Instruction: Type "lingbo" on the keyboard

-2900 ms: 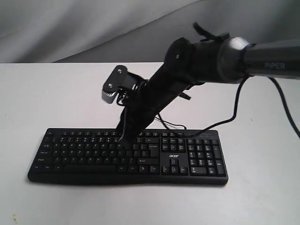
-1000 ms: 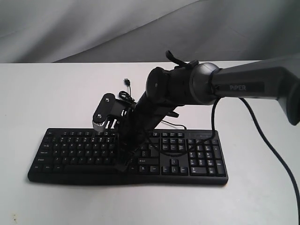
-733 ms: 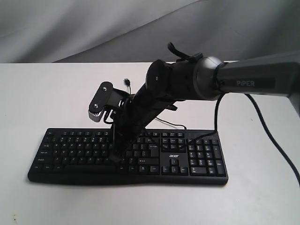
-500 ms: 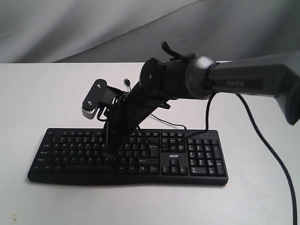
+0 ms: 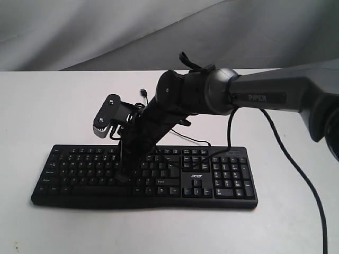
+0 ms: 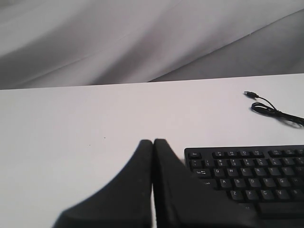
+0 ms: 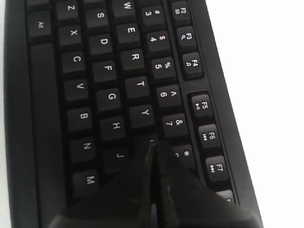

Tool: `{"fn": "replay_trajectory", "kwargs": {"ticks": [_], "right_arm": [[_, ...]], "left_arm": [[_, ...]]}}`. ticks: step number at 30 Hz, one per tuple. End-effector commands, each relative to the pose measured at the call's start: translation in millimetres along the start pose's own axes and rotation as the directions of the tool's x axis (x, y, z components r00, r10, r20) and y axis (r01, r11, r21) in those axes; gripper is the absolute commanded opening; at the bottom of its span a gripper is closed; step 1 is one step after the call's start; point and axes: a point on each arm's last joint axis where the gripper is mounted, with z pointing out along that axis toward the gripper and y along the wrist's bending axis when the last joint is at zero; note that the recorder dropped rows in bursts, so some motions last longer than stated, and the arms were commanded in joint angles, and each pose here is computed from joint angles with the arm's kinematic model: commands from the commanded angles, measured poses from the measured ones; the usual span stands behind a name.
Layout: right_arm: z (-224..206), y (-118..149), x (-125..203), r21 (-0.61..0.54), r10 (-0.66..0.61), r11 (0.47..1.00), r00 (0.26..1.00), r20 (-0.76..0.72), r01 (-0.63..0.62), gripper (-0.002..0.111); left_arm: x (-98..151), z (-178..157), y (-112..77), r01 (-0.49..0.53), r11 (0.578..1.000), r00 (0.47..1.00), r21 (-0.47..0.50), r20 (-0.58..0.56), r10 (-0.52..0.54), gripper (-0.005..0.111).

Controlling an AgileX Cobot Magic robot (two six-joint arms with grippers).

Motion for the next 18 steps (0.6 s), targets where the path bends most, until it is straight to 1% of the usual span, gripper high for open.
{"fn": "replay_trajectory", "kwargs": {"ticks": [1,18], "right_arm": [[2.0,-0.2,-0.7,-0.004,-0.004,1.0,1.0,0.0,0.004,0.0],[5.8,-0.7,1.4,-0.003,-0.001,1.0,1.0,-0.004,0.001,0.0]], "left_arm": [[0.8,0.1,-0.2,0.006,1.0,1.0,0.001,0.006,-0.006,0.001],[0.8,0.1,-0.2,0.006,1.0,1.0,0.001,0.006,-0.006,0.001]]}}
